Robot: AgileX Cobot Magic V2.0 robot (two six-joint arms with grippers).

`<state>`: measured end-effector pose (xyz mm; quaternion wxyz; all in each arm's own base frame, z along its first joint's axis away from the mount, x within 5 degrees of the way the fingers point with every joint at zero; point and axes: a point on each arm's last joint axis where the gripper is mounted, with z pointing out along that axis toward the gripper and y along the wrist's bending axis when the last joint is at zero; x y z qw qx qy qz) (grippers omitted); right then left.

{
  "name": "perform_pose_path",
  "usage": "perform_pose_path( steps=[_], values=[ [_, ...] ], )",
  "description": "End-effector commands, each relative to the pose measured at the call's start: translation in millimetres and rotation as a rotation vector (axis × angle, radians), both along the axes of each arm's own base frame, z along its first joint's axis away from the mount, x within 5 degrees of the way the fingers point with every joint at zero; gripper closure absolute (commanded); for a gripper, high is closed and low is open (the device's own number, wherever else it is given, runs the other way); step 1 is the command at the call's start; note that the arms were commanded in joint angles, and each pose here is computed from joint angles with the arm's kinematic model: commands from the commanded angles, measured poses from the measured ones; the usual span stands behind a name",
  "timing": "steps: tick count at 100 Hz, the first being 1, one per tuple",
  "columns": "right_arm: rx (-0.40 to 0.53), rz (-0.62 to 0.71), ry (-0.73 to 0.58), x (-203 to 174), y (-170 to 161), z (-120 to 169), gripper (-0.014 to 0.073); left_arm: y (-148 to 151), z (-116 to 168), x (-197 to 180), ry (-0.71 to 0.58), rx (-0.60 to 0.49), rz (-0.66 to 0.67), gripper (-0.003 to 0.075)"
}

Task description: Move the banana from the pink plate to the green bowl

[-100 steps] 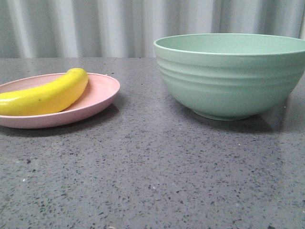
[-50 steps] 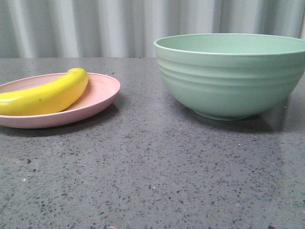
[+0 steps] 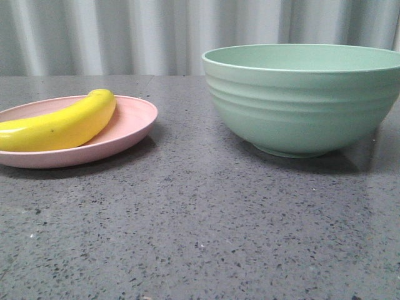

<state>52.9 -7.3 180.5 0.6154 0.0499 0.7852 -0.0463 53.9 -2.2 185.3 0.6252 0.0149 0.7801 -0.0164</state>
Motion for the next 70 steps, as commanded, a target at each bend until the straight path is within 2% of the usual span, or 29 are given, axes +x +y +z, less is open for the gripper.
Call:
perform_pose_path(
  steps=[1, 43, 70],
  values=[
    [-0.021, -0.005, -0.044, 0.0, -0.6, -1.6, 0.0659, -0.6, 7.6, 0.0, -0.125, -0.018, -0.008, 0.0741],
    [-0.018, -0.006, -0.129, 1.1, -0.5, 5.9, 0.0659, -0.7, 14.7, 0.4, -0.202, -0.02, -0.01, 0.0741],
    [-0.042, -0.008, -0.276, 1.6, -0.8, 19.5, 0.0659, -0.8, 16.1, 0.4, -0.218, -0.021, -0.01, 0.0741]
  ],
)
